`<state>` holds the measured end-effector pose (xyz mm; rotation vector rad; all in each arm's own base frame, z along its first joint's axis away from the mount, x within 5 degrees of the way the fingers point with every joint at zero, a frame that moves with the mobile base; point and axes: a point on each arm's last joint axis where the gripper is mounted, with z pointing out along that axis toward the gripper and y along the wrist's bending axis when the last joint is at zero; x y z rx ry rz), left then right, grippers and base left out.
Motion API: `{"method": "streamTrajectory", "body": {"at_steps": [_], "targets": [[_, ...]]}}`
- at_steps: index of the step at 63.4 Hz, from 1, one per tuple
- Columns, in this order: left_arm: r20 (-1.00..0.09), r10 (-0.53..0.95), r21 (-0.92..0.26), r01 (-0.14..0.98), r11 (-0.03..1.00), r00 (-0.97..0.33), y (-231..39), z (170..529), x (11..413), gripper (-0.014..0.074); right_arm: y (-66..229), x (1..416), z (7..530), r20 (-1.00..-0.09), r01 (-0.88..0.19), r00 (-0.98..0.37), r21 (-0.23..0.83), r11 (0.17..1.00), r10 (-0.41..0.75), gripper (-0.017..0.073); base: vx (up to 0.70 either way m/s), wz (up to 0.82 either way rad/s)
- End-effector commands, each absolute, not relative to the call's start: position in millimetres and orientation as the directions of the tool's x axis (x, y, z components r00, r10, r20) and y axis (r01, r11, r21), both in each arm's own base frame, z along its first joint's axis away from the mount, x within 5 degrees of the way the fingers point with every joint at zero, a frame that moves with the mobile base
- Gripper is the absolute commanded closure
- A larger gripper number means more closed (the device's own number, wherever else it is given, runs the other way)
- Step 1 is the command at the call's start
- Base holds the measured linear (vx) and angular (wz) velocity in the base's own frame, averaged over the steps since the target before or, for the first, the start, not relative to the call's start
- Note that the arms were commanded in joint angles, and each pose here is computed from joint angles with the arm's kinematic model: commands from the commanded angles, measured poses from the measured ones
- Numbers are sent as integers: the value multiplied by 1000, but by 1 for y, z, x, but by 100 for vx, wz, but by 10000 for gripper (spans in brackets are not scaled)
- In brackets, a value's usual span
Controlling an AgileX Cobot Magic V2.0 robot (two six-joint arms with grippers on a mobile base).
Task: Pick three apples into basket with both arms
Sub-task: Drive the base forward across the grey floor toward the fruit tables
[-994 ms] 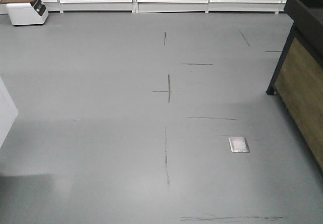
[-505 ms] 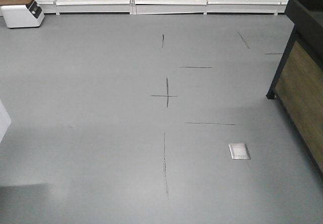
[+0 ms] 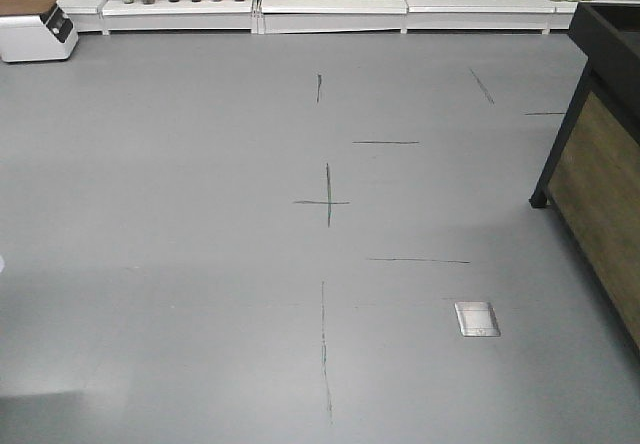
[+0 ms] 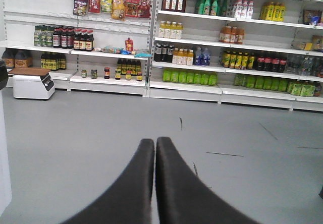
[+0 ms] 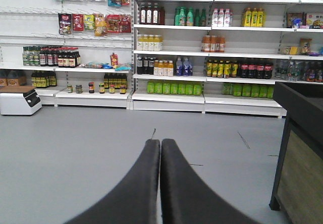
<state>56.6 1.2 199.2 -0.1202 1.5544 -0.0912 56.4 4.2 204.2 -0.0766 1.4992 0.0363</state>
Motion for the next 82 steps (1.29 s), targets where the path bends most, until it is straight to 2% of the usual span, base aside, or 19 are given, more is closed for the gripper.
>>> {"method": "streamTrajectory", "body": {"at_steps": [1,82], "targets": [[-988,-142,-143,-9,990,66,1,199,57,601,4,57,206,-991,-68,128,-43,997,-34,568,15,-2],[-988,-142,-143,-9,990,66,1,199,57,601,4,57,206,-991,-68,129,-43,997,-34,568,14,-2]]}}
